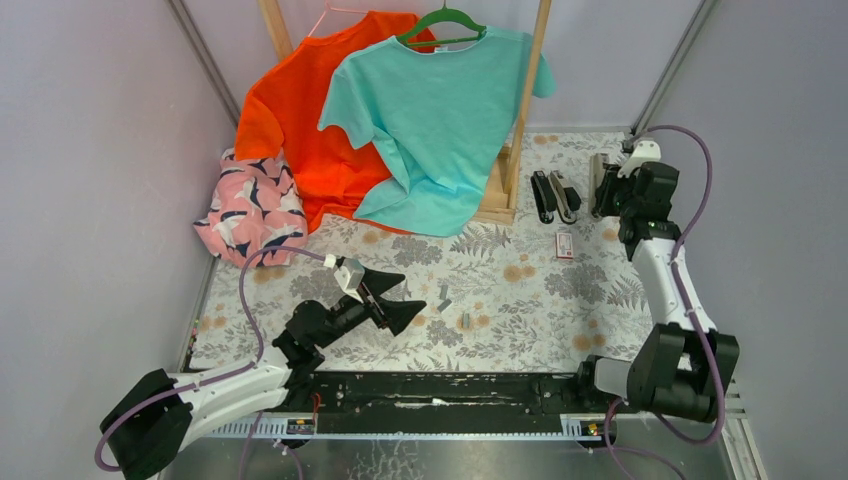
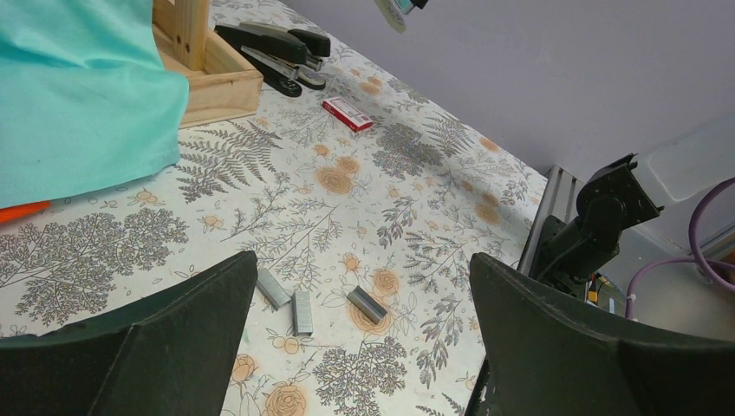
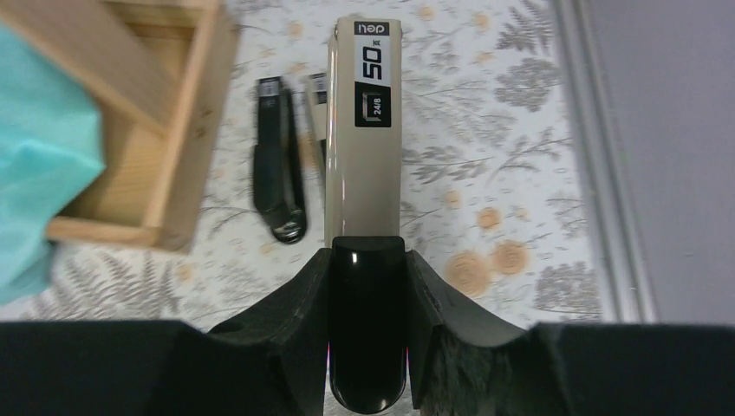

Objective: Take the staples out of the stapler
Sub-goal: Place the stapler at the center of the board.

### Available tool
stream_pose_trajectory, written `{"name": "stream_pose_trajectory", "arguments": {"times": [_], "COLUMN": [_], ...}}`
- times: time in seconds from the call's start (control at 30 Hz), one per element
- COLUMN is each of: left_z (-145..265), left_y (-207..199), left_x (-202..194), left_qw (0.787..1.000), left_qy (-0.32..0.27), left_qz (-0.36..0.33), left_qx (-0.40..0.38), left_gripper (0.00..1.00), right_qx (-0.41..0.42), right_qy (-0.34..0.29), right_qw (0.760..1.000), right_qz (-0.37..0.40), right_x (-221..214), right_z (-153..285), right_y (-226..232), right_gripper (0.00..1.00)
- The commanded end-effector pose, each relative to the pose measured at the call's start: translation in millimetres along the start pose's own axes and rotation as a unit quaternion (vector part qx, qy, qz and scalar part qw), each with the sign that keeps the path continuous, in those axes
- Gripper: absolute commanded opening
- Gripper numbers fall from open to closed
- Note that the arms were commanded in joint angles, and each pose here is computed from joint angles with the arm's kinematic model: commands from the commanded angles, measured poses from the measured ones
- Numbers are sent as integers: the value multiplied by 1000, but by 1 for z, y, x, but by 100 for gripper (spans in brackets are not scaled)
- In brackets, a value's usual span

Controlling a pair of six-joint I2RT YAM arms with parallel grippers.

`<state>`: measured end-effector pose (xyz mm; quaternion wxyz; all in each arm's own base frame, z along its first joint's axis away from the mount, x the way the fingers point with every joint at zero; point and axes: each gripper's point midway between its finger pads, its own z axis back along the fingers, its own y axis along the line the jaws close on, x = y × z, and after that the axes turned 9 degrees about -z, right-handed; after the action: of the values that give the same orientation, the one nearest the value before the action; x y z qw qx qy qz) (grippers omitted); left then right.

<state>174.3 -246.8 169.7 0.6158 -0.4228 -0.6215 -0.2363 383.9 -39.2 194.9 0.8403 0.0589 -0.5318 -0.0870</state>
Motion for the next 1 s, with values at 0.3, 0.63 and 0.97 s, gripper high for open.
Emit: {"name": "stream_pose_trajectory", "arguments": {"times": [0.3, 0.63, 0.97], "left_z": [-3, -3, -3], "left_y": [1, 1, 1], "left_x": [7, 7, 7], "left_qw": [1000, 1000, 1000], "left_qy": [-18, -19, -18], "left_qz": [1, 3, 6], "left_qx": [1, 2, 1], "left_gripper": [100, 100, 100], "right_qx": [-46, -47, -73], "right_qy": [23, 106, 150], "right_qw": [996, 990, 983], "right_qz": [70, 76, 82], "right_x": [43, 3, -33], "right_z": [-63, -105, -130], "right_y": [-40, -55, -74], "right_gripper": [9, 16, 24]}}
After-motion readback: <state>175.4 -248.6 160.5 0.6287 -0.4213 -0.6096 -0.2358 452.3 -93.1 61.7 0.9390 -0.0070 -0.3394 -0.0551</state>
